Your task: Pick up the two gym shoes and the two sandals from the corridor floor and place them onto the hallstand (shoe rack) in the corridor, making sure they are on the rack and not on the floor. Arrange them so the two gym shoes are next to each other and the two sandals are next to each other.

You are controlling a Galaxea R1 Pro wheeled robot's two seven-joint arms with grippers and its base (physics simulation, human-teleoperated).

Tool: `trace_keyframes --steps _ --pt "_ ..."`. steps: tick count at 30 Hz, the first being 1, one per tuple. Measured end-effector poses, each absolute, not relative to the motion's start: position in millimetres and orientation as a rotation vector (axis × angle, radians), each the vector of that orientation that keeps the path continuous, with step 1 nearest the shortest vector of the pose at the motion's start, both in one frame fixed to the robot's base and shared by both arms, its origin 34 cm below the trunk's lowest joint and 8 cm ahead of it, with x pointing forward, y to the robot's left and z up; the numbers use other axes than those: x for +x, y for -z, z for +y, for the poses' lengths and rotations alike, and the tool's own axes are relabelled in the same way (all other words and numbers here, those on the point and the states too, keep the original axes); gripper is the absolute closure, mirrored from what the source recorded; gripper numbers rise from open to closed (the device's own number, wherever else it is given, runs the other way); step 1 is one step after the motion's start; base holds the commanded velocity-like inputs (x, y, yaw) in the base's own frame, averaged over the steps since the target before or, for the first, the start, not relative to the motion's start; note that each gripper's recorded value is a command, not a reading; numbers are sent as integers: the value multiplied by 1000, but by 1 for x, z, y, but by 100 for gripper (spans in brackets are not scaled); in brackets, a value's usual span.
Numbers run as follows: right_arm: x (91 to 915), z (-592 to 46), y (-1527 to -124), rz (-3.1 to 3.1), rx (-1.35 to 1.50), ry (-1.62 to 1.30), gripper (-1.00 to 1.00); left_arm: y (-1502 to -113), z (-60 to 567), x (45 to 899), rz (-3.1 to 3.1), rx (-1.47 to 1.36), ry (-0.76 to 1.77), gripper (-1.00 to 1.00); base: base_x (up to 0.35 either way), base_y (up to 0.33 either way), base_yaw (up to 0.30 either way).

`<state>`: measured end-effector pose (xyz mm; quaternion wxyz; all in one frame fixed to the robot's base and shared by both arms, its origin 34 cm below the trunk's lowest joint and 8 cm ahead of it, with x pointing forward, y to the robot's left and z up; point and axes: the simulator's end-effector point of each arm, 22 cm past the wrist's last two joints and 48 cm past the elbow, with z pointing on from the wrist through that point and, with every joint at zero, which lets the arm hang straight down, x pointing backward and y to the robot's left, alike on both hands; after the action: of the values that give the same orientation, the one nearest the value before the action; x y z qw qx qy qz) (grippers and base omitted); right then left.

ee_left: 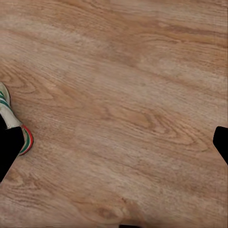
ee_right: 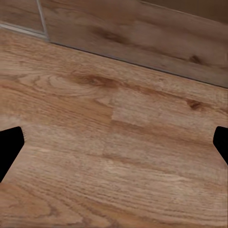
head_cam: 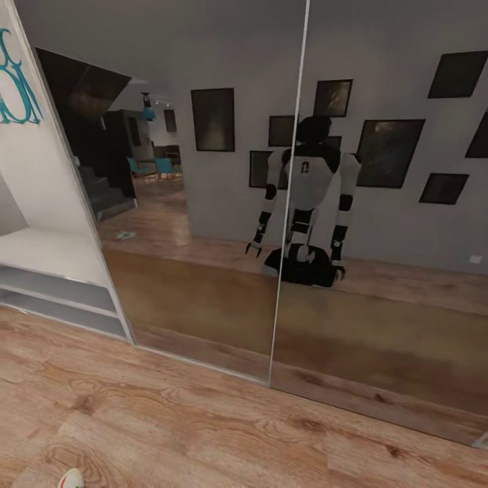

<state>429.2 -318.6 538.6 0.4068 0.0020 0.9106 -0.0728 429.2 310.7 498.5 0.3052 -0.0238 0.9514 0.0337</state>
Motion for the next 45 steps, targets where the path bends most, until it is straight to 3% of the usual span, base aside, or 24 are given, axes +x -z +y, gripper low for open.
trace_keyframes --steps 45 --pt "412 -319 -523 2353 -2 187 -100 -483 311 411 2571 -109 -83 -100 0 11 182"
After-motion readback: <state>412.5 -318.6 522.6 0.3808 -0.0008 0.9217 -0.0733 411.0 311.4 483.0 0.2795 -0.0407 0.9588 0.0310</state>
